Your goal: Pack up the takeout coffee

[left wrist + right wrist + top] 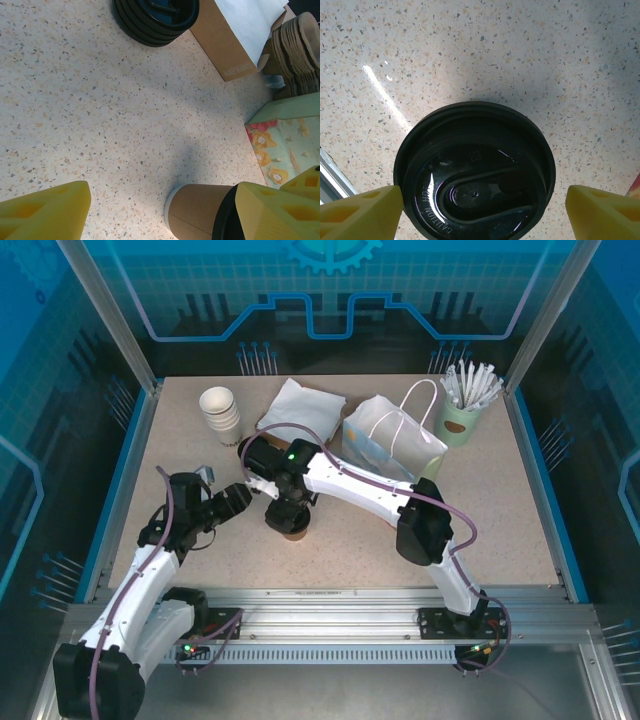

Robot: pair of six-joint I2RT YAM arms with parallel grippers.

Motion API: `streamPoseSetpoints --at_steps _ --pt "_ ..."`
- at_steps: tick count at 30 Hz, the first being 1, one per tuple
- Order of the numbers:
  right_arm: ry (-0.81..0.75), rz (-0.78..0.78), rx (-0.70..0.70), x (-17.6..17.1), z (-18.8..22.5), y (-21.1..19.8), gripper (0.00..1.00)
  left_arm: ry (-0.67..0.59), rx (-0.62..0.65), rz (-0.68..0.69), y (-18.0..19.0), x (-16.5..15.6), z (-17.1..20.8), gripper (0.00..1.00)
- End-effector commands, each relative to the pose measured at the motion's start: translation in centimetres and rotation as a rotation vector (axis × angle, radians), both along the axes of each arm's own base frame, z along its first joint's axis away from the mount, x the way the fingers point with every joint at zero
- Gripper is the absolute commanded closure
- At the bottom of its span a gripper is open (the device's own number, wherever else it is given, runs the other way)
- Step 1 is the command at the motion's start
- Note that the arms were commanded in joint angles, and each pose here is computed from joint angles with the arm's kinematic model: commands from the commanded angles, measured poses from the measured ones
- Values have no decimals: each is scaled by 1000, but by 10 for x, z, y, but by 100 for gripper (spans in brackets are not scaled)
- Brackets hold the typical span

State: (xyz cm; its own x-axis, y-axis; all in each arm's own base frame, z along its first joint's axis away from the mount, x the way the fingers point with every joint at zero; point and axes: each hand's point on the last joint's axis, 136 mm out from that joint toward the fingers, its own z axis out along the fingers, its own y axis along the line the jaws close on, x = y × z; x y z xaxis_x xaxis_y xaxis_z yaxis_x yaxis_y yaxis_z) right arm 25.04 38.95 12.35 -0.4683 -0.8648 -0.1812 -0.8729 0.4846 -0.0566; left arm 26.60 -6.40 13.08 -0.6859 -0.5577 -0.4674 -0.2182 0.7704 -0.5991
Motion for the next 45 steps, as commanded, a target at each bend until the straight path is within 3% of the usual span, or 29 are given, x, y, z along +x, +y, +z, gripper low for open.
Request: streamPoseSetpoints --at_steps 1,18,27,45 --pt "34 36 -16 -12 -4 5 16 -14 -13 -16 -2 -1 0 22" --pt "59 46 -33 -17 -15 6 21 -18 -22 -25 -4 0 2 22" --pt "64 41 -40 -18 -18 1 33 -23 -29 -30 -5 0 4 22" --pt "11 36 -2 -20 22 -16 40 -60 -54 -51 -10 3 22 23"
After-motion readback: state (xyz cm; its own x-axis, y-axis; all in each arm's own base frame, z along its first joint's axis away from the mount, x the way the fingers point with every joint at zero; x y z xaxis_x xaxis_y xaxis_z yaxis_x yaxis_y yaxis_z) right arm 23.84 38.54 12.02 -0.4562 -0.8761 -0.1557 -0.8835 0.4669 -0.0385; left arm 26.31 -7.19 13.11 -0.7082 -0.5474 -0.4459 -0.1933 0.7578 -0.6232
